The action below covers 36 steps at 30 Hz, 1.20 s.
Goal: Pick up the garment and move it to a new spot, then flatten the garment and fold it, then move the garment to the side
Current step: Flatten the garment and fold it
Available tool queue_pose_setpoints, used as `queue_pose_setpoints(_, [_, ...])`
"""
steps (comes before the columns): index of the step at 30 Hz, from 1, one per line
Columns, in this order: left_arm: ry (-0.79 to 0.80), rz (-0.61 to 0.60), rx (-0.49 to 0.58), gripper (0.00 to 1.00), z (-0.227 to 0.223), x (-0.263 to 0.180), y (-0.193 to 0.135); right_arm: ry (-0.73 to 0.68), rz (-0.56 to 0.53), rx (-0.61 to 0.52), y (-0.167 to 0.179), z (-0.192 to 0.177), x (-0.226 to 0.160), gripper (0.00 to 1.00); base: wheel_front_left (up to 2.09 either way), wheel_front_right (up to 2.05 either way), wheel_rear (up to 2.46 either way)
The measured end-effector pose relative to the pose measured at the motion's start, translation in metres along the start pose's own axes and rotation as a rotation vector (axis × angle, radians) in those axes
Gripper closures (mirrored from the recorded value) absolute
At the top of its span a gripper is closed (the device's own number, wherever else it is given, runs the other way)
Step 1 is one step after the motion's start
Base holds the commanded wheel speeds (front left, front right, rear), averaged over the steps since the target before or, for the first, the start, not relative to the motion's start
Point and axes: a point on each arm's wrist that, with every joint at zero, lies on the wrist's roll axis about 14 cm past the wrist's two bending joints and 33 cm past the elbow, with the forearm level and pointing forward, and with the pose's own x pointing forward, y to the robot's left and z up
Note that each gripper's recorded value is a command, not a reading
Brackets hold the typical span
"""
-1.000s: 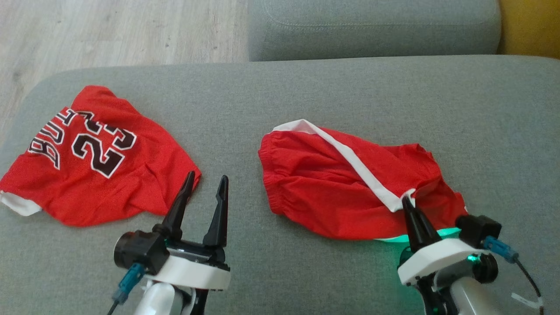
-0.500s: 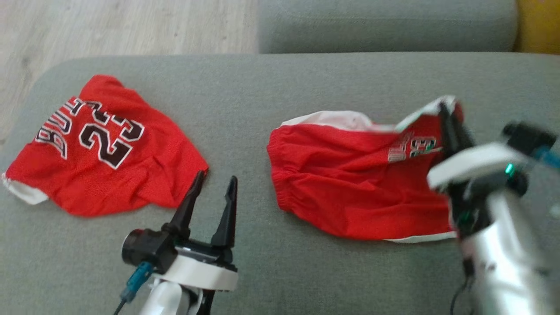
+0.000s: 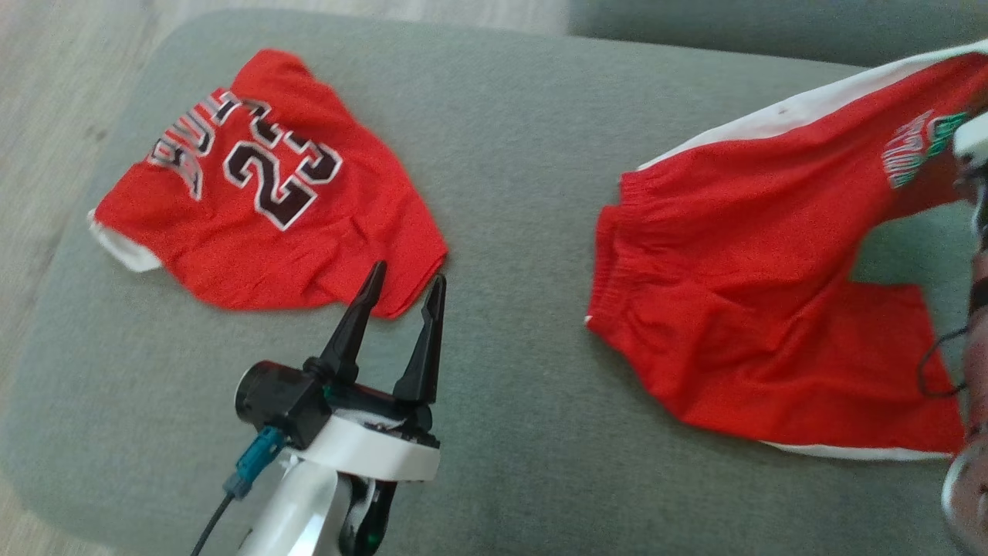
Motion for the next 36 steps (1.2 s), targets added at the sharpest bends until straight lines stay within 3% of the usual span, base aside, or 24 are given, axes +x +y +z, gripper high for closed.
queue_pose_setpoints(12, [0.015, 0.080, 0.005, 0.00, -0.002, -0.002, 0.027, -0.012, -0.011, -0.168, 0.010, 0.009, 0.065, 1.00, 0.00, 0.00, 0.00])
queue_pose_setpoints(13, [0.018, 0.084, 0.006, 0.00, -0.002, -0.002, 0.028, -0.016, -0.010, -0.184, 0.011, 0.010, 0.068, 0.24, 0.00, 0.00, 0.00])
queue_pose_setpoints(14, [0.022, 0.089, 0.006, 0.00, -0.003, -0.002, 0.030, -0.015, -0.008, -0.209, 0.012, 0.010, 0.071, 0.00, 0.00, 0.00, 0.00])
queue_pose_setpoints(22, [0.006, 0.078, -0.004, 0.00, 0.000, 0.002, 0.025, 0.039, -0.018, -0.299, 0.004, -0.001, 0.061, 0.00, 0.00, 0.00, 0.00])
queue_pose_setpoints(32, [-0.059, 0.023, 0.016, 0.00, 0.020, 0.009, 0.009, -0.070, 0.095, -0.447, 0.029, -0.002, 0.004, 0.00, 0.00, 0.00, 0.00])
queue_pose_setpoints(36, [-0.063, -0.003, 0.008, 0.00, 0.019, 0.007, -0.001, -0.185, 0.111, -0.411, 0.030, 0.016, -0.030, 0.00, 0.00, 0.00, 0.00])
